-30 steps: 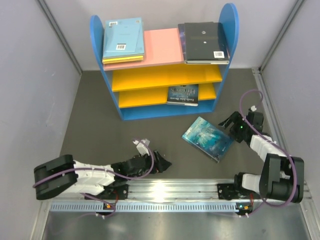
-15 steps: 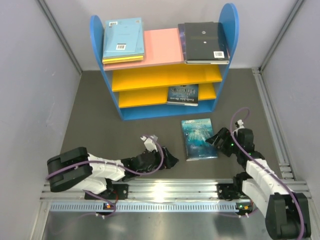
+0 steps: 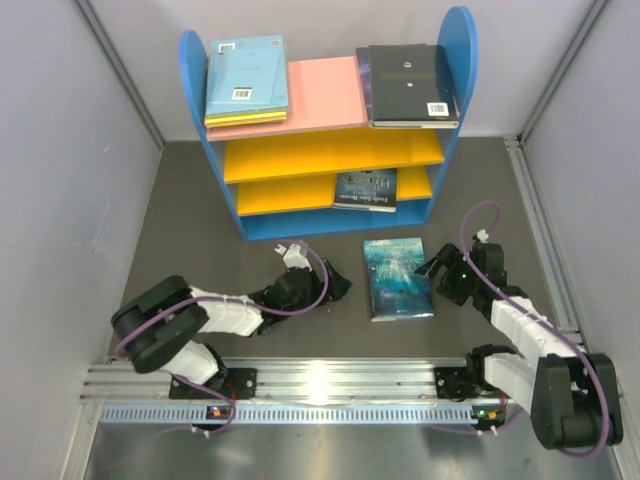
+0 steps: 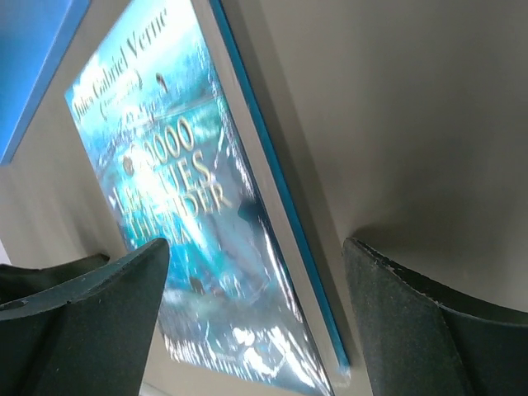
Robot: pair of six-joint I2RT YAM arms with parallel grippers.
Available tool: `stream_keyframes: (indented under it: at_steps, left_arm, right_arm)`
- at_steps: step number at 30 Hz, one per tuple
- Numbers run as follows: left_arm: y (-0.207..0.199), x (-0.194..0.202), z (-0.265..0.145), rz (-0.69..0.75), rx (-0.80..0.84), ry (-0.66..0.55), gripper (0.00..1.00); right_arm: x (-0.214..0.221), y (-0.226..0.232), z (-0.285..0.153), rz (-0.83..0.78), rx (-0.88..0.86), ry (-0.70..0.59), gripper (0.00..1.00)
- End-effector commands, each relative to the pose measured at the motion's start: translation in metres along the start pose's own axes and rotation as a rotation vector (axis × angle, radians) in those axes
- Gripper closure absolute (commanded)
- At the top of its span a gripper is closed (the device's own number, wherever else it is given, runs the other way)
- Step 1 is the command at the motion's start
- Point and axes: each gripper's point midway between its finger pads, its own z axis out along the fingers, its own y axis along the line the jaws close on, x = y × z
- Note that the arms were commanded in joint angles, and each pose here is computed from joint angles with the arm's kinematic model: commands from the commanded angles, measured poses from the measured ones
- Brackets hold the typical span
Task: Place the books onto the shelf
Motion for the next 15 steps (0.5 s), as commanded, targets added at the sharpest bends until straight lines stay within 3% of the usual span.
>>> stream_keyframes:
  at_steps: [1,7,9,12,15]
  left_arm:
    - [-0.012,0.008,0.019,0.055,0.038,0.083,0.10]
    - [-0.037,0.046,0.053,0.074,0.137,0.261,0.11]
    - [-0.036,0.062,0.055,0.125,0.103,0.313,0.11]
    - [-0.057,0.083,0.064,0.187,0.137,0.373,0.10]
    - [-0.082,0.096,0.068,0.141,0.250,0.409,0.10]
  right_arm:
    - [-0.017,-0.009,0.009,-0.002,0.071,-0.042,0.14]
    - [-0.013,-0.001,0.027,0.035,0.013,-0.001,0.17]
    - [-0.004,0.001,0.032,0.042,-0.026,0.026,0.19]
    - [0.021,0.015,0.039,0.021,-0.073,0.093,0.21]
    - [0.060,0.038,0.047,-0.021,-0.141,0.200,0.24]
